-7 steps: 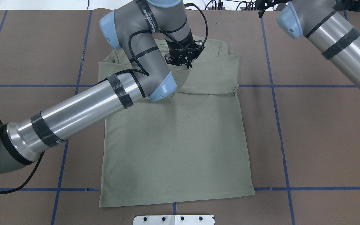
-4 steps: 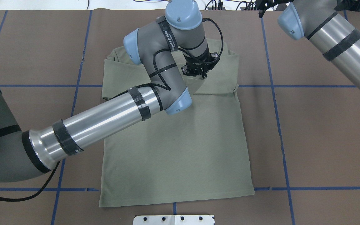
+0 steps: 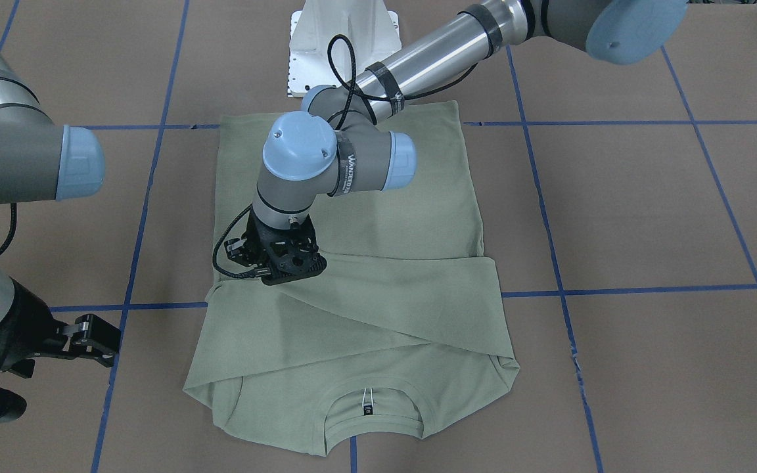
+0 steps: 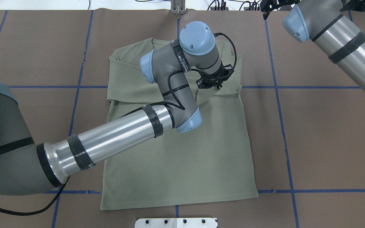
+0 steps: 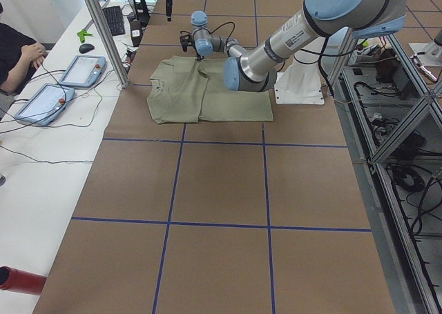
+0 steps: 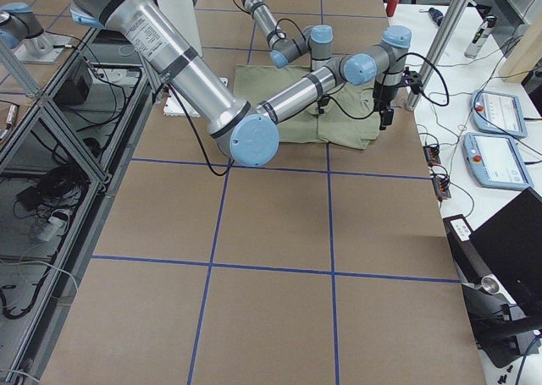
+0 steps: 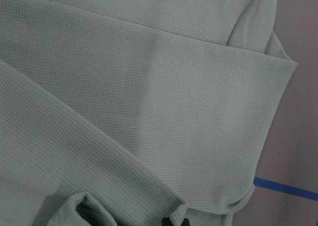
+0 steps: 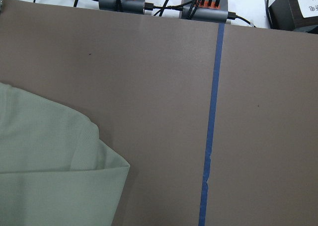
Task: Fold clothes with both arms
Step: 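Fold the held sleeve across the shirt body with the left gripper, then release the sleeve and move both grippers to the hem corners nearest the robot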
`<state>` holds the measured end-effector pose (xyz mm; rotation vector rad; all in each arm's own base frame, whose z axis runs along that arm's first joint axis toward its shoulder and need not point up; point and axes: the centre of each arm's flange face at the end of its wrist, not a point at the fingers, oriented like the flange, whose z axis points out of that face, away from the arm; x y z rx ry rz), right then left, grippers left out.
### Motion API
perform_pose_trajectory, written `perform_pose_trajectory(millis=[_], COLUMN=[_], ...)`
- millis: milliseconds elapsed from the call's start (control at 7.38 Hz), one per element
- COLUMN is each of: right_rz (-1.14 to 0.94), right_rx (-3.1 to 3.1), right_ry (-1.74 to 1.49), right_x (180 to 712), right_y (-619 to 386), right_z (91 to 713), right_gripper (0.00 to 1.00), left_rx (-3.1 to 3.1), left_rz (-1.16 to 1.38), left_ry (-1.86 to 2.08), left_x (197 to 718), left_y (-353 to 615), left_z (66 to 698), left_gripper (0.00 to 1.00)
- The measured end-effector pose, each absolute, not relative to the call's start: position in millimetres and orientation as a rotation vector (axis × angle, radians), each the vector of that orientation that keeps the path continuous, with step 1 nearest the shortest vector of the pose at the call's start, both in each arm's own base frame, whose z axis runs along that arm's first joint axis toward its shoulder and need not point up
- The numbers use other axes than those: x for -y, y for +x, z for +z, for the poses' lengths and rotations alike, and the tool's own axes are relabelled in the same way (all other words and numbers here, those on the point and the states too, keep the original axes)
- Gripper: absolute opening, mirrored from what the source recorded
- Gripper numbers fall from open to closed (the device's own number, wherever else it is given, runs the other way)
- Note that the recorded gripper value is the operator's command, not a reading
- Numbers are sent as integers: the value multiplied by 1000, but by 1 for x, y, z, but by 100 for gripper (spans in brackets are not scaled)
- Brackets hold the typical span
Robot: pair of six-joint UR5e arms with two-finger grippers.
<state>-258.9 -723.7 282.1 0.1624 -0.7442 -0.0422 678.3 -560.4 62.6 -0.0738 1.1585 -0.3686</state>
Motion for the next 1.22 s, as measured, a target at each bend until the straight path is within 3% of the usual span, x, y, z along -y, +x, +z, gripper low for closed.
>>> perform_pose_trajectory(millis=[406,677,948,1219], right_rz=[-44,-39,-16,33], right_rx=[743,746,761,790], right_ry=[161,155,137,105], right_x=[723,719,699,647], right_y=[-261,-267,-288,-322], right_z=[282,282,278,275], right_gripper=[100,100,100,100], left_rx=[-1189,-1182,-1155,-1146], left_rz=[-391,-272,-133,-51], left_ry=[-54,-25,6,44], left_x=[560,561,571,581], left_y=[682,669,626,558], left_z=[49,45,83,151], left_gripper=[100,100,100,100])
